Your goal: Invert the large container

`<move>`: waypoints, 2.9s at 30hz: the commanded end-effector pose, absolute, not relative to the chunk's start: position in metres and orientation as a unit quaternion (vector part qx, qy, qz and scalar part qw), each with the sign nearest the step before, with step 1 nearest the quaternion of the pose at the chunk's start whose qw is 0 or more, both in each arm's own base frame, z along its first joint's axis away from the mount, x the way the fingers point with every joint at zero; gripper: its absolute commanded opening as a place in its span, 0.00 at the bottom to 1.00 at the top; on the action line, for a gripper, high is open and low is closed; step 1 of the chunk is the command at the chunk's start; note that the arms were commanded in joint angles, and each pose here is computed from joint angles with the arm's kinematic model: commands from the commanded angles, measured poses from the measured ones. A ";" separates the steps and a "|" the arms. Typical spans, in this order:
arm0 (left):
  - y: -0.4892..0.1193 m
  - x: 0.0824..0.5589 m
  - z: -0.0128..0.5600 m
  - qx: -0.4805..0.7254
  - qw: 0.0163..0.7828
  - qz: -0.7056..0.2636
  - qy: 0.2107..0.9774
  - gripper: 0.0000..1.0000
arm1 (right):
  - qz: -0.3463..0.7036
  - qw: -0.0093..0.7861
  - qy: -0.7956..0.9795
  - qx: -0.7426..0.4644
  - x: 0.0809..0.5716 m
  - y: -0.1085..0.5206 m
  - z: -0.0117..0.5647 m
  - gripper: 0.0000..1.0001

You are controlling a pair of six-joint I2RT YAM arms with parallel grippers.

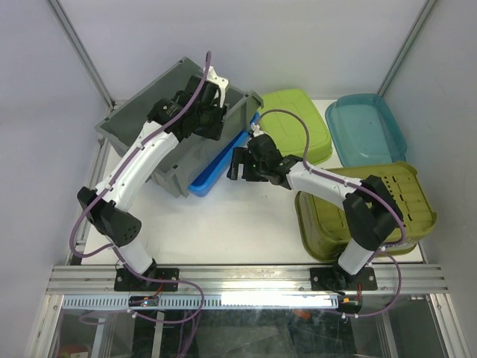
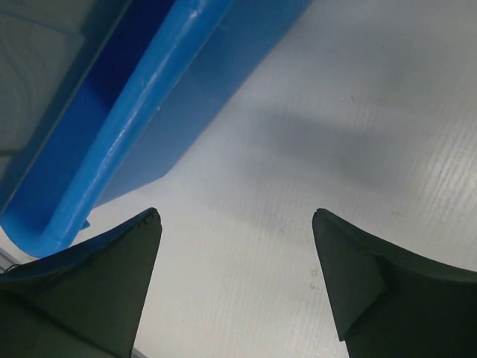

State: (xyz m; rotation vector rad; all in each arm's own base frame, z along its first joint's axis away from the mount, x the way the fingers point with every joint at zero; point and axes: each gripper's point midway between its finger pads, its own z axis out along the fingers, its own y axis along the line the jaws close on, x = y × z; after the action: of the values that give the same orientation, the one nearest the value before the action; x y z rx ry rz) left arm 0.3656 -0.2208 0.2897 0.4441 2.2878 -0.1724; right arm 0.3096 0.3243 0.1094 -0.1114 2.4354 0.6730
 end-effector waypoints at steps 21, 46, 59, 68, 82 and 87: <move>-0.185 0.315 0.515 0.089 0.616 -0.193 0.759 0.00 | 0.387 0.365 0.847 0.022 0.399 0.422 0.137 0.86; -0.200 0.195 0.630 0.121 0.653 -0.469 0.582 0.00 | 0.259 0.494 0.830 0.018 0.292 0.243 0.262 0.93; -0.240 0.184 0.544 -0.003 0.460 -0.726 0.511 0.00 | 0.085 0.668 0.720 0.166 0.199 0.023 0.380 0.96; -0.219 0.190 0.509 -0.120 0.381 -0.809 0.430 0.00 | 0.057 0.674 0.718 0.163 0.199 0.014 0.387 0.96; -0.149 0.221 0.357 -0.414 0.296 -0.776 0.372 0.00 | 0.084 0.657 0.734 0.148 0.207 0.036 0.373 0.96; -0.135 0.213 0.301 -0.465 0.305 -0.712 0.429 0.00 | 0.089 0.655 0.736 0.146 0.207 0.038 0.372 0.96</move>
State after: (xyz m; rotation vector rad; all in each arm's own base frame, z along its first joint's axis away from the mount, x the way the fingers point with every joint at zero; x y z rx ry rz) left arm 0.2194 -0.1631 0.2986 -1.0963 1.2471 -1.8885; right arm 0.2057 0.0342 0.3660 0.3122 1.6882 0.1585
